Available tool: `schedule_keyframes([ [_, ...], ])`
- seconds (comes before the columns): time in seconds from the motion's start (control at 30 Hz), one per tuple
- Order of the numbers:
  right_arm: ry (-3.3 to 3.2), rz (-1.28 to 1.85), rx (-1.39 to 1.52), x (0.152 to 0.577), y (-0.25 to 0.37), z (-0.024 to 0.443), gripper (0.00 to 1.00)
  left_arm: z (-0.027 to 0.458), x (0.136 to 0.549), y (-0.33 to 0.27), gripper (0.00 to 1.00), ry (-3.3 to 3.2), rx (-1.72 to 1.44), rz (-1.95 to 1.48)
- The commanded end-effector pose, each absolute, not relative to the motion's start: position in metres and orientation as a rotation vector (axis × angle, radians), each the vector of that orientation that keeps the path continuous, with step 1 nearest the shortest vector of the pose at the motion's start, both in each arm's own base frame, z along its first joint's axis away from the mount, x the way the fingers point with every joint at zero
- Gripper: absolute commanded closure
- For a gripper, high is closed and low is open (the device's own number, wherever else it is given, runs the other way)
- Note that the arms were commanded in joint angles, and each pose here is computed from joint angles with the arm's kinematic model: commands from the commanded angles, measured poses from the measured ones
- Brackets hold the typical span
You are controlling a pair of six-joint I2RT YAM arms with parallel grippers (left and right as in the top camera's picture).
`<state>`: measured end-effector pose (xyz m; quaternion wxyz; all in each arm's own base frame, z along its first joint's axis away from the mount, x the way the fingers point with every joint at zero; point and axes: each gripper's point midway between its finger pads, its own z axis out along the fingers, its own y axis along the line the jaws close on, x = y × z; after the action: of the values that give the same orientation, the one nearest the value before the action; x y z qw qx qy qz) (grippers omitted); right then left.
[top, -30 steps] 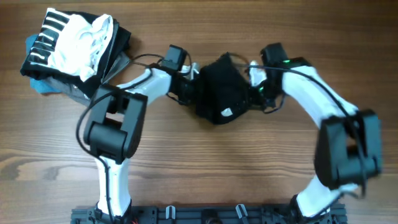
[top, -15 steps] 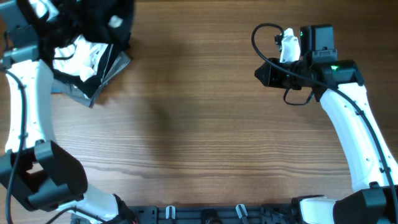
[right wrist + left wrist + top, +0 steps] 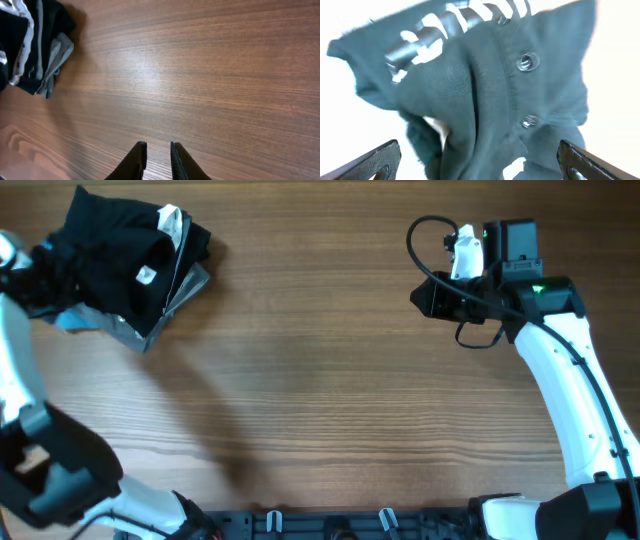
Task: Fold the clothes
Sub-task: 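Carry the folded shirt with the left gripper onto the clothes stack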
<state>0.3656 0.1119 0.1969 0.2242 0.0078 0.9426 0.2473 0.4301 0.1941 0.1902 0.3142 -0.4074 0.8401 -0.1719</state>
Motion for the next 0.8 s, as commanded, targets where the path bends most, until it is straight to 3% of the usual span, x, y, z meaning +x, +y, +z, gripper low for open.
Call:
schedule_keyframes([
  [0.0,2.571,0.663,-0.017,0.372,0.112,0.2,0.79,0.276,0.401,0.177,0.0,2.133,-0.822,-0.393],
  [0.13,2.537,0.656,-0.045,0.374,0.112,0.207,0.78,0.327,0.381,0.157,0.0,2.054,-0.698,-0.342],
  [0.23,2.541,0.655,-0.052,0.373,0.112,0.206,0.78,0.334,0.376,0.151,0.0,2.052,-0.685,-0.346],
  [0.3,2.524,0.64,-0.102,0.372,0.112,0.21,0.78,0.331,0.376,0.121,0.1,2.12,-0.471,-0.406],
  [0.37,2.455,0.628,-0.128,0.37,0.111,0.238,0.77,0.333,0.367,0.064,0.14,2.175,-0.136,-0.512],
  [0.47,2.253,0.544,-0.142,0.362,0.101,0.315,0.73,0.334,0.341,0.01,0.07,2.26,0.106,-0.35],
  [0.5,2.164,0.515,-0.146,0.351,0.096,0.349,0.69,0.338,0.331,-0.002,0.0,2.268,0.154,-0.28],
  [0.6,1.997,0.503,-0.171,0.314,0.092,0.406,0.49,0.357,0.304,-0.014,0.0,2.244,0.076,-0.096],
  [0.63,1.961,0.501,-0.176,0.298,0.09,0.417,0.37,0.36,0.296,-0.013,0.0,2.241,-0.004,-0.075],
  [0.7,1.943,0.503,-0.176,0.279,0.088,0.424,0.0,0.36,0.286,-0.017,0.0,2.25,0.005,-0.065],
  [0.77,1.935,0.502,-0.177,0.264,0.086,0.428,0.0,0.357,0.281,-0.017,0.0,2.265,0.007,-0.066],
])
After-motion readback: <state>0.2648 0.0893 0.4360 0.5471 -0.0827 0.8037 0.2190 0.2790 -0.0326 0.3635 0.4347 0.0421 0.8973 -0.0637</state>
